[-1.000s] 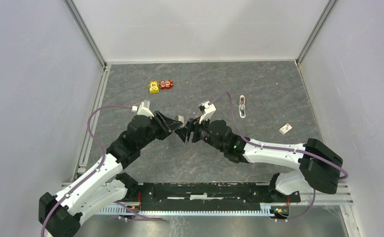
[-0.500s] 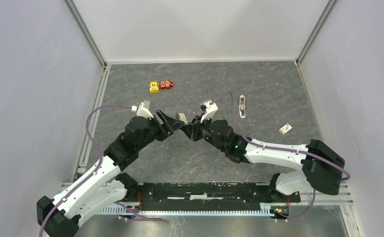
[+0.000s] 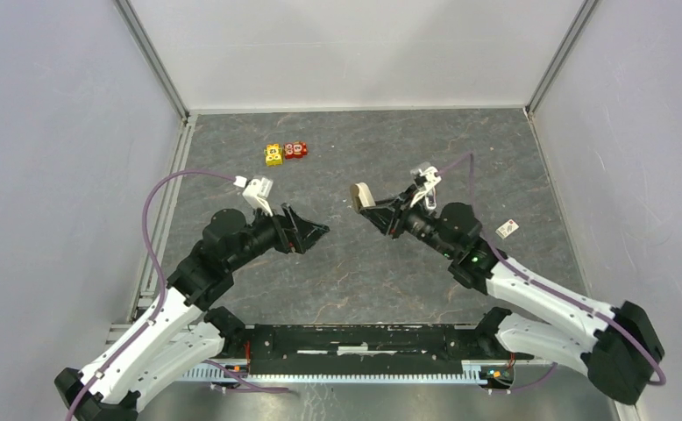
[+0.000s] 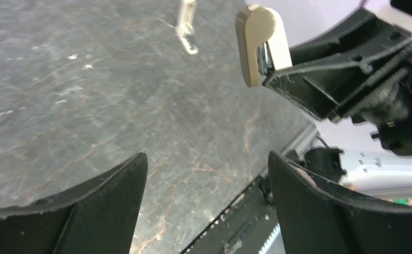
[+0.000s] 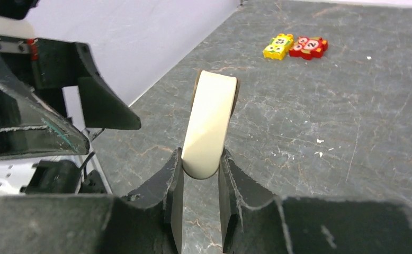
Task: Load the staples into the stapler
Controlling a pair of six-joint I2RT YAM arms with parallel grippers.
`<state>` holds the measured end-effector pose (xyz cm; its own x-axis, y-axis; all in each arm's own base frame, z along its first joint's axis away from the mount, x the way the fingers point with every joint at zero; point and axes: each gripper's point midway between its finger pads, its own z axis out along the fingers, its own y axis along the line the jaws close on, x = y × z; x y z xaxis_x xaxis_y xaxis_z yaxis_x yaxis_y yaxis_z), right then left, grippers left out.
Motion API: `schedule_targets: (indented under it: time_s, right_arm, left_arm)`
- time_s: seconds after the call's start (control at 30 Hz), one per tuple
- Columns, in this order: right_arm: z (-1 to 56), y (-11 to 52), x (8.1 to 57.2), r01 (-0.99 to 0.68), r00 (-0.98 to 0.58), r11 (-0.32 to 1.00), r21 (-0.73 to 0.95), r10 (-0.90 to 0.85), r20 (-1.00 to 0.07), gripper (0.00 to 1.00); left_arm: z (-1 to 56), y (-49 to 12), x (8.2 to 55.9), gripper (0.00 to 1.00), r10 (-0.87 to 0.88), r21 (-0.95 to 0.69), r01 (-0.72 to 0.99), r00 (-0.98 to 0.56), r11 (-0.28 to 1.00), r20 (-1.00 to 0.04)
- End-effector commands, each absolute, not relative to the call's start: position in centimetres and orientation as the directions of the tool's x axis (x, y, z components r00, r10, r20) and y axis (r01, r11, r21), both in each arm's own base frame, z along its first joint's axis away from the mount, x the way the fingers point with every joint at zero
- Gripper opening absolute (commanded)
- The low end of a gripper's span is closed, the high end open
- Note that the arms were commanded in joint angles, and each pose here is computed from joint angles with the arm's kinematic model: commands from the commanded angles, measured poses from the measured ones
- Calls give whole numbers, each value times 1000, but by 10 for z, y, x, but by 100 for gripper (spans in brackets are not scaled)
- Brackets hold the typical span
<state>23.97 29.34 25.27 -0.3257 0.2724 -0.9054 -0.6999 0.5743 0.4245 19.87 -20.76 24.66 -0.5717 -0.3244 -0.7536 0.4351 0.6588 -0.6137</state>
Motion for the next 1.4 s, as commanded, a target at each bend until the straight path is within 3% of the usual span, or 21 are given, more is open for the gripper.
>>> schedule_targets:
  time_s: [0.0, 0.17, 0.5, 0.83, 1.27, 1.37]
  right_arm:
    - [277, 292, 199, -873, -240, 392, 291, 175, -955, 0]
    - [295, 295, 169, -936, -217, 243, 255, 172, -961, 0]
    - [312, 299, 143, -950, -271, 70, 304, 292, -917, 0]
    - [317, 300, 144, -944, -291, 52, 325, 329, -898, 0]
    - [317, 304, 148, -933, -322, 37, 357, 355, -877, 0]
    - [318, 305, 148, -933, -326, 29, 360, 358, -875, 0]
  left_arm:
    - [290, -240, 169, 90, -230, -530, 729, -479, 433, -847]
    - [309, -257, 154, 91, -230, -502, 821, -451, 271, -862]
    - [313, -269, 158, 90, -261, -516, 832, -462, 202, -848]
    - [317, -271, 152, 78, -315, -532, 837, -474, 128, -822]
    - [321, -271, 150, 72, -364, -533, 842, -474, 79, -802]
    - [320, -274, 150, 65, -357, -542, 838, -488, 64, -796]
